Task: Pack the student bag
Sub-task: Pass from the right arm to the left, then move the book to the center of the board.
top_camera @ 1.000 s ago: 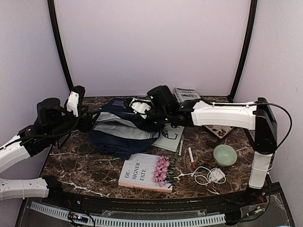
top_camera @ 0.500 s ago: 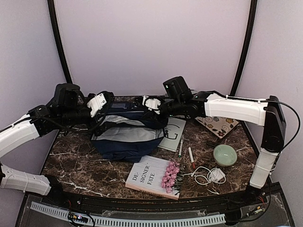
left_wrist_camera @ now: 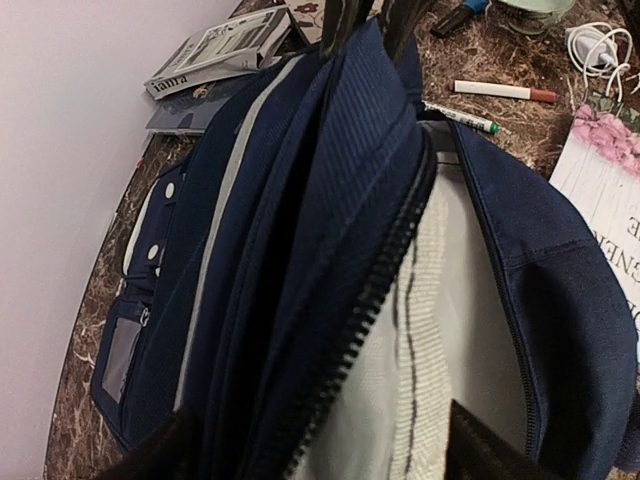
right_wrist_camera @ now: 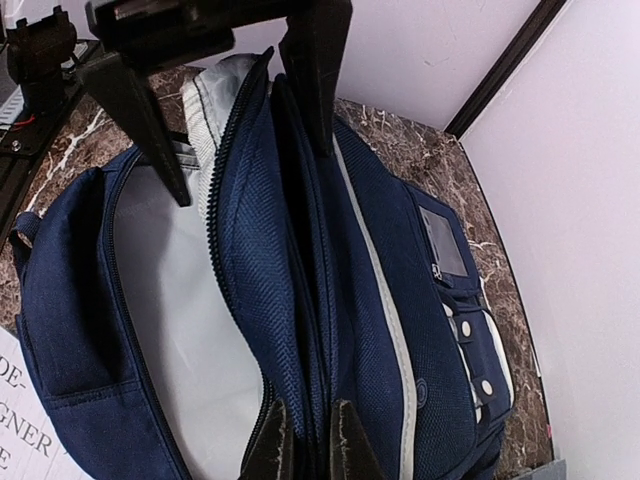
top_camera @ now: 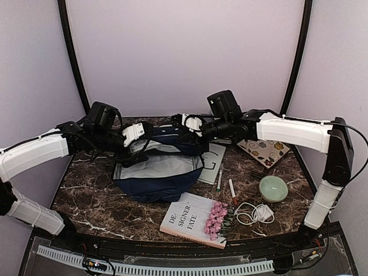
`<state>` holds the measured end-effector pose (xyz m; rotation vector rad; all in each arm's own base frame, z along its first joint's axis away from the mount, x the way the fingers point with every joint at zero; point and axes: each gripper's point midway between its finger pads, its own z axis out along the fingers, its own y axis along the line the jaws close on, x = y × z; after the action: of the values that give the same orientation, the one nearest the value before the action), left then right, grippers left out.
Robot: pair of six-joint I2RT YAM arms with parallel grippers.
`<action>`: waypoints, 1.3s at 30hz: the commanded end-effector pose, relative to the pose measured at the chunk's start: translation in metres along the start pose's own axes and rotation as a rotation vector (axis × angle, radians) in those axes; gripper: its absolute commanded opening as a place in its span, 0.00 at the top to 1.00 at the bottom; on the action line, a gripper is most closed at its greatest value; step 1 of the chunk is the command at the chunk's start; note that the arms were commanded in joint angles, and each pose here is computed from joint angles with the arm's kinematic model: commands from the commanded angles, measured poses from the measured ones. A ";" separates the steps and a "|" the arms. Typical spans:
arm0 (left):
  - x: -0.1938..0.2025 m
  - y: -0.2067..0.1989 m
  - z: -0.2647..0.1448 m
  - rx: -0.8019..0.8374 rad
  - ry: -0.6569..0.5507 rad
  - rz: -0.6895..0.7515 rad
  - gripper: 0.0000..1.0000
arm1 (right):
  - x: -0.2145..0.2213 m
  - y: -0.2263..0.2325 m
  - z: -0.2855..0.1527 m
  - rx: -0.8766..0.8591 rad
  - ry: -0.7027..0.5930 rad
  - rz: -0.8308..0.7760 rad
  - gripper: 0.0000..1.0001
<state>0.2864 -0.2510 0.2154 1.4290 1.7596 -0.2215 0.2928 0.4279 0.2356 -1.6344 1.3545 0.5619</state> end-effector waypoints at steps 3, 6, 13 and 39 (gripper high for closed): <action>-0.009 0.022 -0.012 -0.103 -0.098 -0.056 0.98 | -0.063 -0.030 -0.046 0.167 -0.215 0.030 0.88; -0.001 0.047 -0.024 -0.257 -0.062 -0.148 1.00 | -0.052 -0.055 -0.064 0.342 -0.195 0.242 0.43; 0.024 0.124 -0.090 -0.730 0.058 -0.329 1.00 | 0.007 -0.033 -0.081 0.377 -0.019 0.891 0.32; 0.047 0.098 -0.133 -0.742 -0.107 -0.596 1.00 | 0.147 0.261 -0.070 0.066 0.501 1.694 0.36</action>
<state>0.3078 -0.0929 0.2600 0.4248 1.9908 0.1887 0.0701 0.2500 0.0446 -0.2330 3.0425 0.6682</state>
